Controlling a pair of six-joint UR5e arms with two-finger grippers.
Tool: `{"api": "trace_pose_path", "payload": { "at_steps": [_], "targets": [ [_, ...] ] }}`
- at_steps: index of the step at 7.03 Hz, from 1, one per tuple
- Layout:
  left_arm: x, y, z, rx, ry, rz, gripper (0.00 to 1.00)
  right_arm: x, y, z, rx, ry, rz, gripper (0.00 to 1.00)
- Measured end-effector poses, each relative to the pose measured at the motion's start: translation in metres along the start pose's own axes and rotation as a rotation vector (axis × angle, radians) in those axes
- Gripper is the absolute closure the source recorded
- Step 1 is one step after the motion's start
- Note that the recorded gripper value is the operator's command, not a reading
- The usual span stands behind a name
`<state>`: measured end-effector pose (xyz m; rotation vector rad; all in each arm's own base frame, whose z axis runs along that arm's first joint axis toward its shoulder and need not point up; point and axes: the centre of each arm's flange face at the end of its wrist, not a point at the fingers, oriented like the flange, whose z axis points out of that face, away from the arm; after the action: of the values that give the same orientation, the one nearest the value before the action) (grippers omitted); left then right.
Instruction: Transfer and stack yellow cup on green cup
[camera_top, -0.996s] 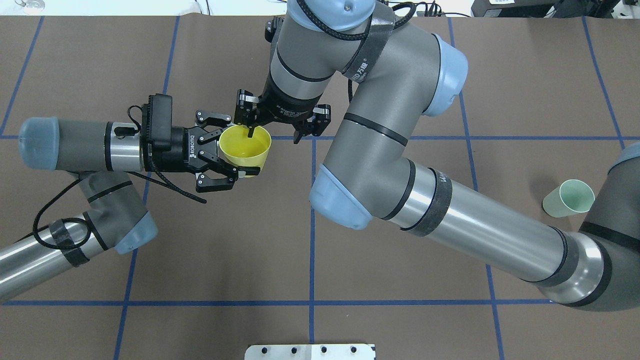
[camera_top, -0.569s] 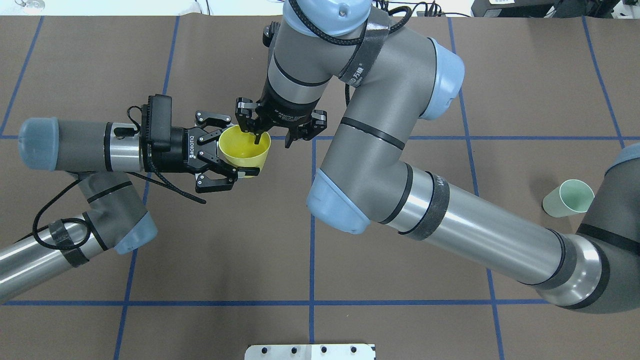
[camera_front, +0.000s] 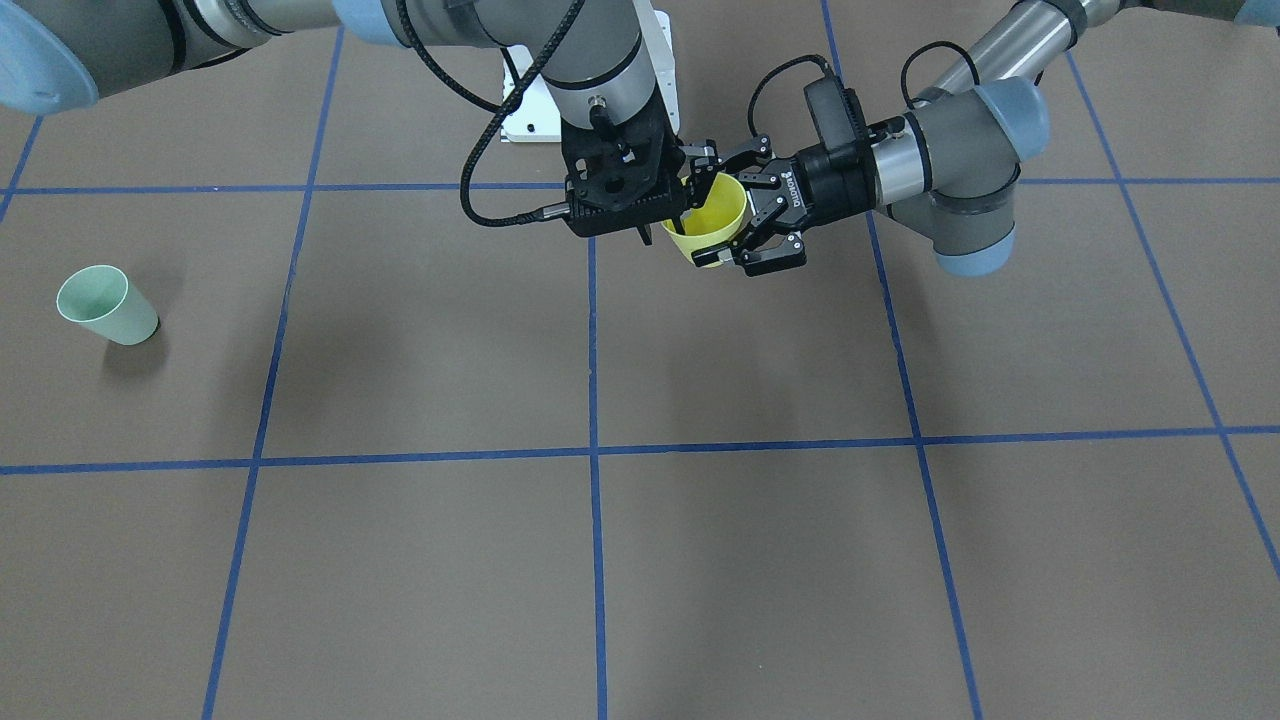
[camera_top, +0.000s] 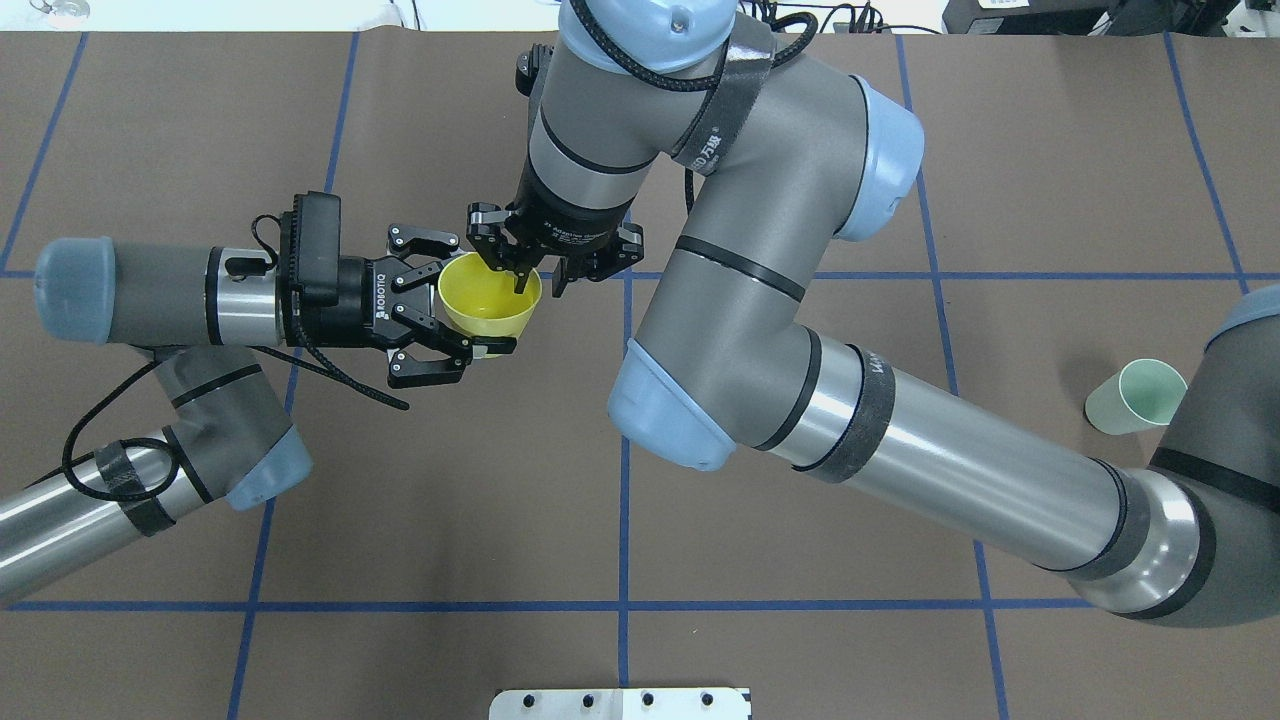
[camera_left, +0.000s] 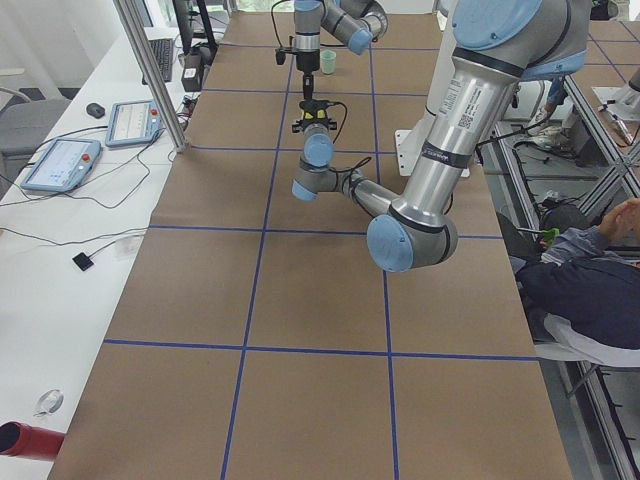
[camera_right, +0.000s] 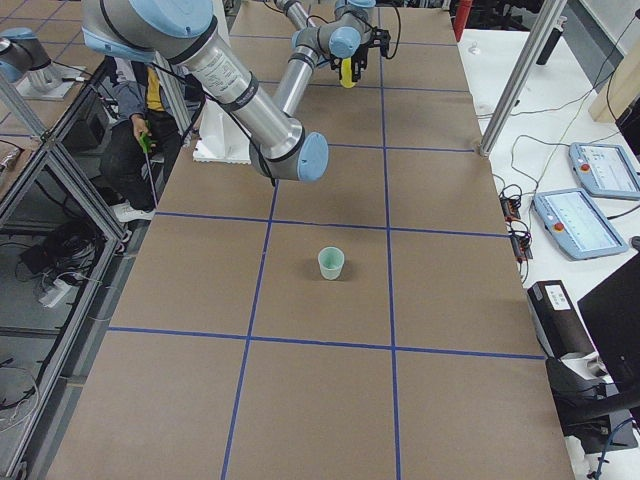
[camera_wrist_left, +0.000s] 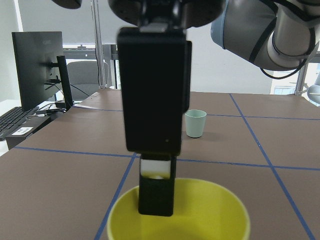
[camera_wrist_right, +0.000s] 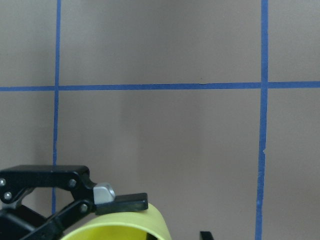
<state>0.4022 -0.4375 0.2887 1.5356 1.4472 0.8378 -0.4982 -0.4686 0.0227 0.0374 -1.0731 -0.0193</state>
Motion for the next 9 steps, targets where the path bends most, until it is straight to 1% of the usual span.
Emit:
{"api": "trace_pose_path", "payload": {
  "at_steps": [2, 3, 4, 5, 6, 7, 8, 9],
  "targets": [
    [0.0, 0.0, 0.0, 0.003, 0.001, 0.002, 1.0, -0.001, 0.002, 0.001, -0.002, -0.001, -0.037, 0.56],
    [0.0, 0.0, 0.0, 0.003, 0.001, 0.002, 1.0, -0.001, 0.003, 0.003, -0.005, 0.0, -0.051, 0.58],
    [0.0, 0.0, -0.001, 0.003, 0.001, 0.002, 1.0, -0.001, 0.006, 0.005, -0.009, 0.001, -0.06, 0.88],
    [0.0, 0.0, -0.001, 0.004, 0.001, 0.002, 0.88, -0.002, 0.008, 0.006, -0.011, 0.0, -0.066, 1.0],
    [0.001, -0.001, 0.0, 0.006, 0.002, 0.003, 0.5, -0.003, 0.009, 0.005, -0.01, -0.002, -0.075, 1.0],
    [0.001, -0.002, -0.001, 0.01, 0.005, 0.005, 0.16, -0.005, 0.01, 0.003, -0.006, -0.006, -0.09, 1.0],
    [0.002, -0.003, -0.001, 0.019, 0.008, 0.009, 0.0, -0.006, 0.01, 0.001, -0.003, -0.01, -0.099, 1.0],
    [0.003, -0.007, 0.0, 0.03, 0.013, 0.013, 0.0, -0.007, 0.011, 0.0, 0.0, -0.011, -0.103, 1.0]
  ]
}}
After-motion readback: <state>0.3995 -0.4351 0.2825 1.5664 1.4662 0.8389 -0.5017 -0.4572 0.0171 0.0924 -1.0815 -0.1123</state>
